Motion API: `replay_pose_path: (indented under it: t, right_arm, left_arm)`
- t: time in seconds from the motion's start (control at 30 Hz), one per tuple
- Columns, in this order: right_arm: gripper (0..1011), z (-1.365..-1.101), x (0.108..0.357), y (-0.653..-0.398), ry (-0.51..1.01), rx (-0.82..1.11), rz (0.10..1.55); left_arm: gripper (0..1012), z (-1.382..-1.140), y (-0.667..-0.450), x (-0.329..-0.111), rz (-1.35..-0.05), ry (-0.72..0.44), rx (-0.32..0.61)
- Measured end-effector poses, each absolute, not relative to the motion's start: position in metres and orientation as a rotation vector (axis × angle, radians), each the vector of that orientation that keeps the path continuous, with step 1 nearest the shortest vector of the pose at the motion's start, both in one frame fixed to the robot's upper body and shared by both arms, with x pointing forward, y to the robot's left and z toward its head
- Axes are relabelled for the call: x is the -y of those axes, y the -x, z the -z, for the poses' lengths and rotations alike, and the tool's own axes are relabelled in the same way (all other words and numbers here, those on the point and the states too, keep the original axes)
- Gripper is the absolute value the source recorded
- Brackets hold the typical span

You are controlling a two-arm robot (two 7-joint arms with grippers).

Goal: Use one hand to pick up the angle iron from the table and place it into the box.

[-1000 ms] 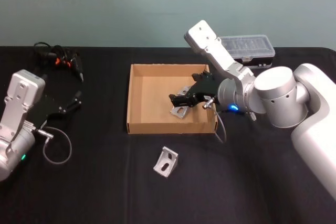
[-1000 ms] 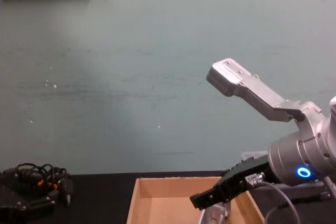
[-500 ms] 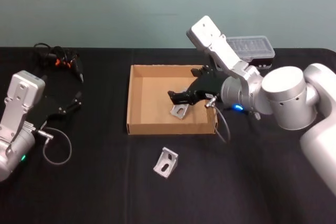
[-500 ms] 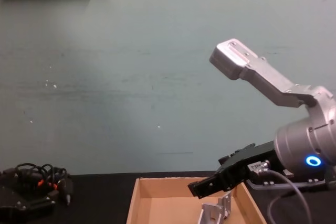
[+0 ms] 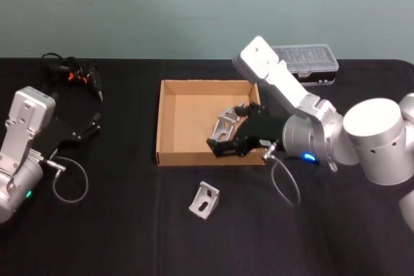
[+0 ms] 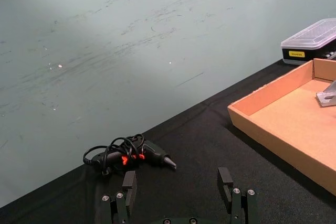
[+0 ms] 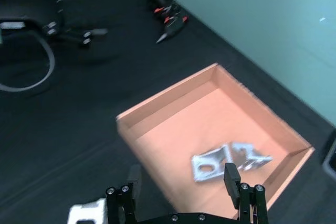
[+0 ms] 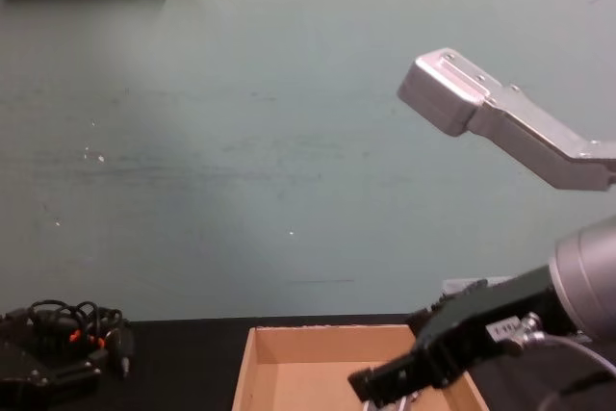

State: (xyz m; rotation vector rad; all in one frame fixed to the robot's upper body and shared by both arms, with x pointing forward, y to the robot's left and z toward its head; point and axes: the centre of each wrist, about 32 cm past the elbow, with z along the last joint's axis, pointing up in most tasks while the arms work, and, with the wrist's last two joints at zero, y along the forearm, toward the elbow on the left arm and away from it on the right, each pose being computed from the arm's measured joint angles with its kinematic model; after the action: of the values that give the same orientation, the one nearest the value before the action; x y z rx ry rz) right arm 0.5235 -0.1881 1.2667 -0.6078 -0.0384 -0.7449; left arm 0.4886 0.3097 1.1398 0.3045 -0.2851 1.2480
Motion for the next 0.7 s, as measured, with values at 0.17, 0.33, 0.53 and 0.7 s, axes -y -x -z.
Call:
replay_pose_path:
  t: [0.17, 0.33, 0.53, 0.7]
  right_arm:
    - [1003, -1.266, 0.187, -0.509, 0.638, 0.012, 0.698]
    - [1003, -1.265, 0.184, -0.500, 0.658, -0.015, 0.659]
    - [1003, -1.263, 0.178, -0.498, 0.687, -0.040, 0.619]
    - [1003, -1.261, 0.171, -0.504, 0.728, -0.062, 0.584]
  left_arm:
    - [1011, -1.140, -0.489, -0.310, -1.248, -0.304, 0.285]
    - [1011, -1.140, -0.489, -0.310, -1.248, -0.304, 0.285]
    - [1011, -1.140, -0.489, -0.310, -1.248, -0.304, 0.285]
    - [1011, -1.140, -0.489, -0.310, -1.248, -0.304, 0.285]
